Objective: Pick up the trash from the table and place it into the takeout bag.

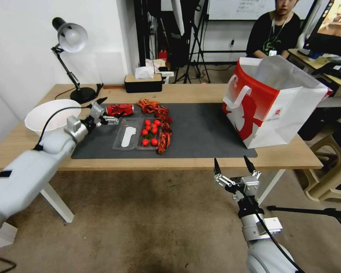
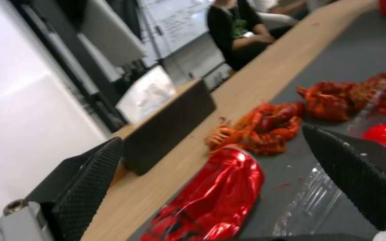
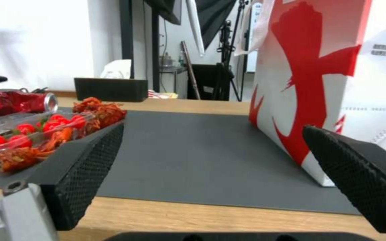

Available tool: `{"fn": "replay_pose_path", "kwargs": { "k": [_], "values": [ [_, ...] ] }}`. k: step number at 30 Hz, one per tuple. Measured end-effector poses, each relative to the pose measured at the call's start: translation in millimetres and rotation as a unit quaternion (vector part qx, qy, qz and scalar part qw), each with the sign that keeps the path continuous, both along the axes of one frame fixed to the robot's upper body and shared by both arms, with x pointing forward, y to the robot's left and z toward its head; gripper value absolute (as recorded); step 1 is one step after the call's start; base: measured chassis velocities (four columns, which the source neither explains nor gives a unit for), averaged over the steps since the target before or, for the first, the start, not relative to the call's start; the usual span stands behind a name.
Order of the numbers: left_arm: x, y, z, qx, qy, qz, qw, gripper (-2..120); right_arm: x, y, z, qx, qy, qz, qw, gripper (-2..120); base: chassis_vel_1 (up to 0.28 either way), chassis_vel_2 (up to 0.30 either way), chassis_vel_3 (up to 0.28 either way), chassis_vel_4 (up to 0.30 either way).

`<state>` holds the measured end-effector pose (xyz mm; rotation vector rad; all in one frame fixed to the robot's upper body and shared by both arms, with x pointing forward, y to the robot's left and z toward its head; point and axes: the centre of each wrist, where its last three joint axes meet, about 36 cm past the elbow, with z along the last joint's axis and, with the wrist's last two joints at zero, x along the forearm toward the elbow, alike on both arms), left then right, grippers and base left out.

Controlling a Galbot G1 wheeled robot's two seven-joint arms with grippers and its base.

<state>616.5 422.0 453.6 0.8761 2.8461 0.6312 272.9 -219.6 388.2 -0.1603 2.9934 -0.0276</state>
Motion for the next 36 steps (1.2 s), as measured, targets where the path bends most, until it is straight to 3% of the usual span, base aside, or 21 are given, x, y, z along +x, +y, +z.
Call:
{"fn": "replay_pose_path", "kwargs": {
  "k": [7,16,21,28,34,36],
  "values": [
    [45.7,15.4,3.7,0.034,0.054,-0.057,0.9964,100,0.5,-3.9,1.2,-0.002,-0.002,-0.007,1.0,100,0.0,0.0,0.0,0.0],
    [87.6,19.1,21.9,0.063,0.091,-0.072,0.9912,100,1.7,-4.8,0.2,-0.002,-0.003,-0.01,1.0,100,0.0,0.0,0.0,0.0],
    [93.6,25.5,29.0,0.078,0.103,-0.067,0.9894,100,1.9,-5.5,0.3,-0.003,-0.003,-0.01,1.0,100,0.0,0.0,0.0,0.0],
    [97.3,37.5,46.5,0.111,0.15,-0.078,0.9793,100,2.5,-5.5,0.1,-0.003,-0.004,-0.01,1.0,100,0.0,0.0,0.0,0.0],
    [101.3,41.8,58.1,0.131,0.168,-0.073,0.9743,100,3.1,-5.6,0.3,-0.002,-0.005,-0.01,1.0,100,0.0,0.0,0.0,0.0],
    [104.1,44.3,65.1,0.146,0.185,-0.067,0.9696,100,3.3,-5.6,0.9,-0.002,-0.006,-0.01,1.0,100,0.0,0.0,0.0,0.0]
  ]
}}
